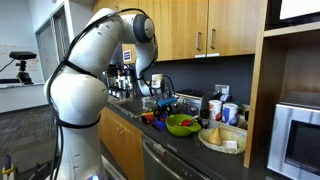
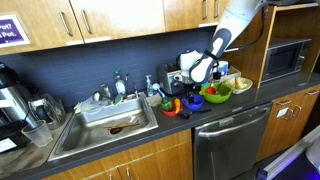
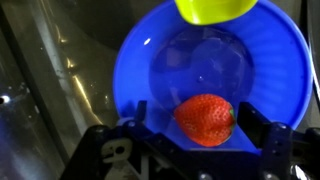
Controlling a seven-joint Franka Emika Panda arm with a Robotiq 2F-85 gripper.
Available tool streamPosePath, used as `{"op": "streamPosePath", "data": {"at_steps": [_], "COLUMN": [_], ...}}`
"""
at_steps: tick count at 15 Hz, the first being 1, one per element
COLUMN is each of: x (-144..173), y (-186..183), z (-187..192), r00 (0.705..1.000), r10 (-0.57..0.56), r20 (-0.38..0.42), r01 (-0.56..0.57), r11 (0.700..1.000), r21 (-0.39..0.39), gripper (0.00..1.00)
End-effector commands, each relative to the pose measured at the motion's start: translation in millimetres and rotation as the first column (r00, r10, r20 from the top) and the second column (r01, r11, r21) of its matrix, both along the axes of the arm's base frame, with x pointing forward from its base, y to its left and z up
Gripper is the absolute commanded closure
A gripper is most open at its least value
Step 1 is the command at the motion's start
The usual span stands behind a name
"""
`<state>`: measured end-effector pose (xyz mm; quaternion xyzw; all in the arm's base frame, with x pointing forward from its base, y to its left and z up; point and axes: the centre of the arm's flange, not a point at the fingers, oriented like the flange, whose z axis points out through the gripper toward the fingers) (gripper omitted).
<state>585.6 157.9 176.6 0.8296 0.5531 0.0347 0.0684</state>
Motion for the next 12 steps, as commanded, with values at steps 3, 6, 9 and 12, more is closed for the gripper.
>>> {"op": "streamPosePath", "data": {"at_steps": [3, 6, 9, 12], "x": [8.4, 9.4, 9.9, 10.2], "y": [2.2, 3.0, 3.1, 2.7], "z": [0.0, -0.3, -0.1, 0.7], "r00": [1.000, 0.999, 0.999, 0.999], "r10": [0.024, 0.031, 0.035, 0.033], "r20": [-0.017, -0.015, -0.013, -0.010], "r01": [-0.024, -0.031, -0.034, -0.033], "r11": [1.000, 0.999, 0.999, 0.999], "r21": [0.013, 0.011, 0.010, 0.010], "gripper": [0.25, 0.39, 0.63, 0.74]}}
